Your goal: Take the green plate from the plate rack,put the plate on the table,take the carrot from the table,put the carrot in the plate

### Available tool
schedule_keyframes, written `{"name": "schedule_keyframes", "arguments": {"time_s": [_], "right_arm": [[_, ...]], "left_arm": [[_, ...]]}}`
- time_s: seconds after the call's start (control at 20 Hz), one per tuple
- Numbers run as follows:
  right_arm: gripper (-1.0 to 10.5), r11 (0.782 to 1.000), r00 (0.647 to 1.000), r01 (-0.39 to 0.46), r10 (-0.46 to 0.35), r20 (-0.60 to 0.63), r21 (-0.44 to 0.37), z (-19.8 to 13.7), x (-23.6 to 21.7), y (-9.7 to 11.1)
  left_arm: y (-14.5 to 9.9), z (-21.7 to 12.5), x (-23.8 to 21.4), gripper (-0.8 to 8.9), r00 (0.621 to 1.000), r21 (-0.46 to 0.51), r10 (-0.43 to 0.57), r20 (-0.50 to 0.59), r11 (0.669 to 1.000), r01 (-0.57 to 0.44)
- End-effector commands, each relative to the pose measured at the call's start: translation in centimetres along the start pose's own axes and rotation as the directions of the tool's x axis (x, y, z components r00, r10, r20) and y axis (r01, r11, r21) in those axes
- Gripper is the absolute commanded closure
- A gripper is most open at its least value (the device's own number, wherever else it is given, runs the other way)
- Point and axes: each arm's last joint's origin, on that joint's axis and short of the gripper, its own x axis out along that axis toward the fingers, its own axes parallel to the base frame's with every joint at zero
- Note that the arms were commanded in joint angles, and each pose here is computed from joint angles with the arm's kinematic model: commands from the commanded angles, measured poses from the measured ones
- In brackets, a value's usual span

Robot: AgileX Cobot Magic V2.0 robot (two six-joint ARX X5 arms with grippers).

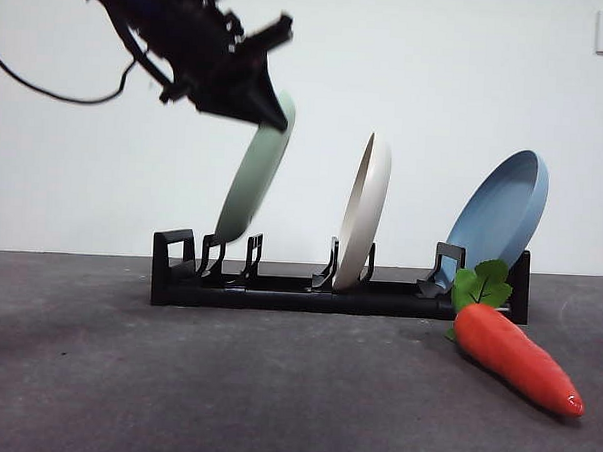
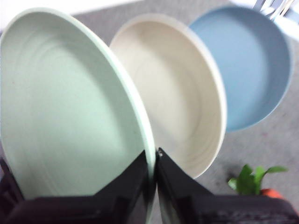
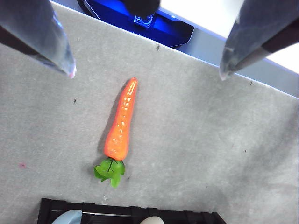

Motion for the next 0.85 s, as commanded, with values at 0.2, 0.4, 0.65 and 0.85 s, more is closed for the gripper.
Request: {"name": "schedule_keyframes", "arguments": {"time_s": [0.2,0.4,0.65,0.85], "right_arm": [[3.5,1.0,1.0,0.0,0.0,0.005,0.003,0.0,-0.1,0.0],[3.5,1.0,1.0,0.0,0.0,0.004,0.003,0.0,0.0,0.0],[3.5,1.0,1.0,0.0,0.0,0.005,0.003,0.0,-0.1,0.0],[3.5,1.0,1.0,0.0,0.0,0.005,0.003,0.0,-0.1,0.0]], "left_arm": [[-1.3,3.4,-4.0,8.22,0.998,0.042,-0.011,0.064,0.999,0.008],[-4.6,4.9,-8.9,8.21,0.997,0.176,-0.055,0.051,0.983,0.045],[-10.3,3.7,-15.0,8.2,0.999,0.397,0.001,-0.054,0.917,0.02],[-14.4,0.8,-15.0,8.19,0.968,0.543,0.092,-0.235,0.838,0.052]]}}
